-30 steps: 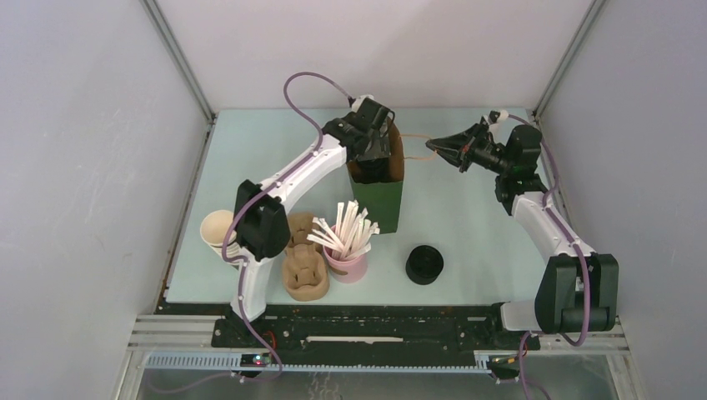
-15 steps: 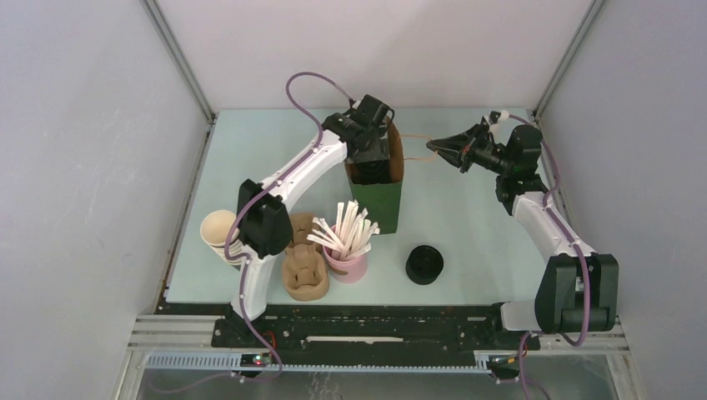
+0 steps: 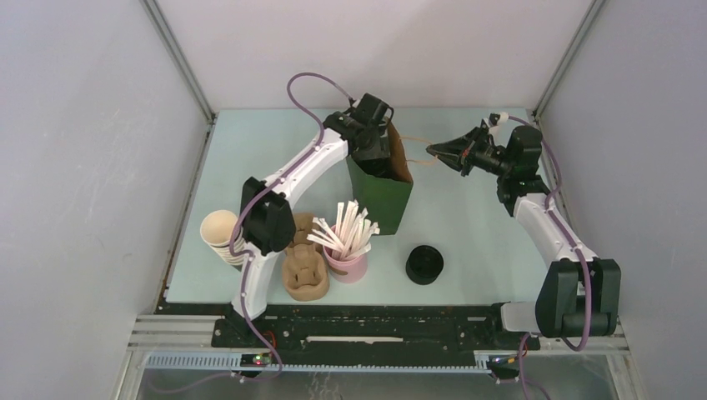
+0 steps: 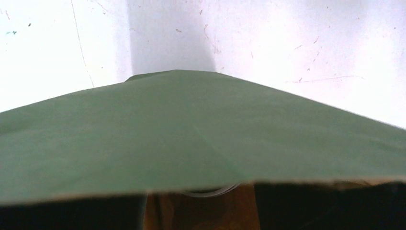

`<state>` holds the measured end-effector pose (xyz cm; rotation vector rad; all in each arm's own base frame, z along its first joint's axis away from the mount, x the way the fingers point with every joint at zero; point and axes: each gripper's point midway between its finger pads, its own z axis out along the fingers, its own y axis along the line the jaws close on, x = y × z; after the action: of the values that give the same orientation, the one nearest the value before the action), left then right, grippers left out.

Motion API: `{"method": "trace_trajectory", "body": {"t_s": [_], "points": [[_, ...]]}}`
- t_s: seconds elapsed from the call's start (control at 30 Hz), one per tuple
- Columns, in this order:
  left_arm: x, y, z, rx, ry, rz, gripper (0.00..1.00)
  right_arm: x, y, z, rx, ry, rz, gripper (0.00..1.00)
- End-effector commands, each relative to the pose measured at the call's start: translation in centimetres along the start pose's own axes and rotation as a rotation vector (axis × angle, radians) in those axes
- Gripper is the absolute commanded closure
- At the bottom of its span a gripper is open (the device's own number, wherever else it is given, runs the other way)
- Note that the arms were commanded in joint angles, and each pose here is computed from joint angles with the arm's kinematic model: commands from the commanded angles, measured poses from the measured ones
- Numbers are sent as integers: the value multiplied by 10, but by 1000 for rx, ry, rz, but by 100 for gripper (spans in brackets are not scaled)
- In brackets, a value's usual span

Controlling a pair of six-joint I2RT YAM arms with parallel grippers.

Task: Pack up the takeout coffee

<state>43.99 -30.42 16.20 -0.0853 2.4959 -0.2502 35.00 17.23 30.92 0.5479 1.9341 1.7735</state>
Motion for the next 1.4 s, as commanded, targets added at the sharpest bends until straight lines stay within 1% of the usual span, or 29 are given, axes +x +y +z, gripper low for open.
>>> {"method": "trace_trajectory", "body": {"t_s": [0.0,0.13,0.2,0.23,0.4,0.5,0.57,0.63,0.73,0.77,0.8,0.93,1.03,1.1,1.37], "points": [[19,23,38,-101,40,26,63,7,25,-7,-34,18,-94,97],[30,25,51,-110,72,15,62,4,24,-9,-33,12,-88,97],[31,27,48,-119,75,19,62,4,24,-8,-35,12,-86,97],[29,28,44,-120,70,20,60,4,25,-8,-37,12,-88,97],[20,24,27,-85,69,5,46,2,29,-6,-54,6,-87,97],[16,19,13,-55,70,-4,30,5,35,-4,-55,14,-116,97],[9,13,3,-26,60,-11,22,8,38,-3,-52,23,-136,97],[4,9,-6,-9,55,-25,17,11,41,-1,-59,29,-142,97],[-2,2,-18,29,47,-39,13,15,44,2,-71,40,-142,97],[-4,1,-22,35,41,-41,7,17,45,3,-75,44,-143,97],[-6,1,-25,37,36,-41,4,19,47,4,-79,48,-148,97],[-16,3,-39,42,6,-40,4,22,48,6,-80,54,-153,97],[-25,4,-49,51,-22,-32,8,23,47,7,-78,55,-160,97],[-31,4,-56,54,-43,-27,9,25,45,8,-70,61,-161,97],[-36,6,-70,58,-64,-25,3,28,42,8,-61,72,-175,98]]}}
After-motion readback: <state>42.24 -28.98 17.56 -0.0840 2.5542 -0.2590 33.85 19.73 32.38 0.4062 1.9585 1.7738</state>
